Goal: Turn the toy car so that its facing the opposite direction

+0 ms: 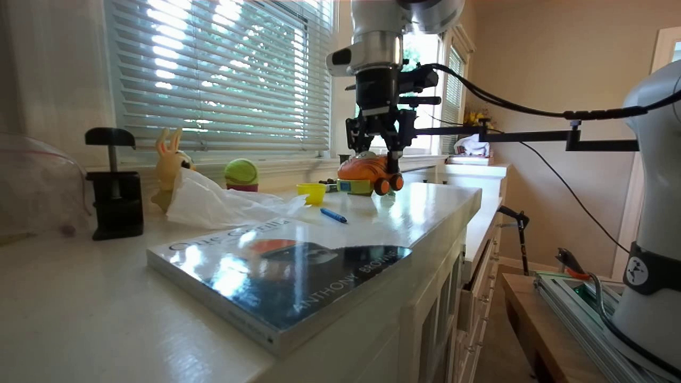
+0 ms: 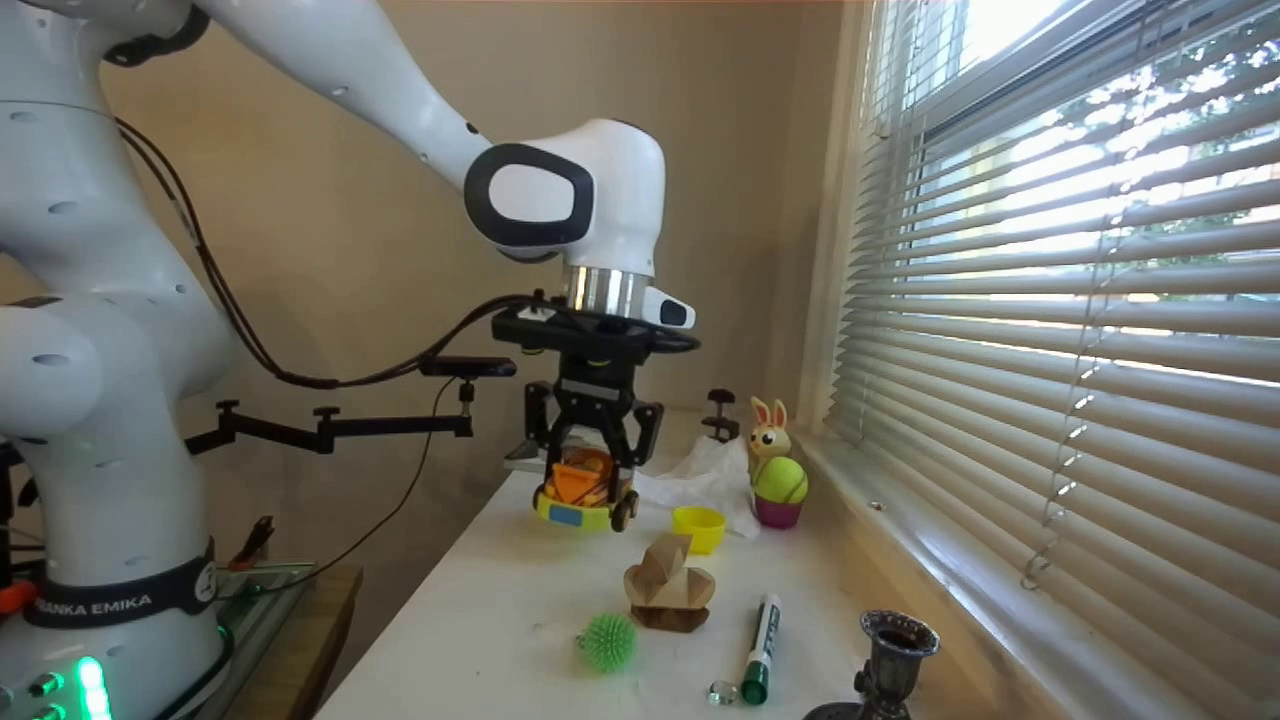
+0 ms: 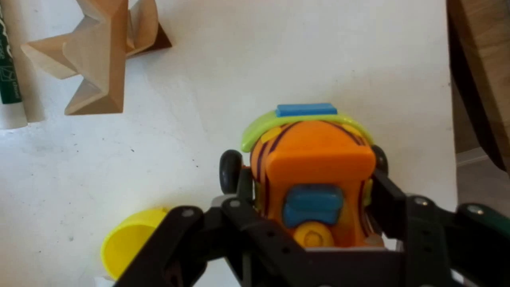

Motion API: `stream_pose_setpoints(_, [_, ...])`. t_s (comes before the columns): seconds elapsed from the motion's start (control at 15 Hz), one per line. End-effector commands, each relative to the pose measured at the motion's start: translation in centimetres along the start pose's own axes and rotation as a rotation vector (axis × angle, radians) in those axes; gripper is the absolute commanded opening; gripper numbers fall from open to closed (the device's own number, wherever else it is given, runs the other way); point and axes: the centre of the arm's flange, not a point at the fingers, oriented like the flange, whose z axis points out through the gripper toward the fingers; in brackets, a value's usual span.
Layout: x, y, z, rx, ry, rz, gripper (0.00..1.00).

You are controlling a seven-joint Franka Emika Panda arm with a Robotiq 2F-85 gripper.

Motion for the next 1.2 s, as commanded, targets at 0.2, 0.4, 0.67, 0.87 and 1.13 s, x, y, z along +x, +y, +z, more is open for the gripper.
stream_pose_setpoints(0.2, [1.0, 0.1, -3.9, 0.072, 0.007, 0.120, 0.45])
stream_pose_setpoints(0.4, [1.1, 0.0, -4.2, 0.113, -0.004, 0.090, 0.45])
stream_pose_setpoints(0.67, [0.9, -0.2, -3.1, 0.089, -0.028, 0.093, 0.70])
stream_pose_setpoints(0.87, [0.9, -0.2, -3.1, 0.090, -0.028, 0.093, 0.45])
stream_pose_setpoints(1.13, [2.4, 0.2, -2.9, -0.017, -0.057, 0.335, 0.45])
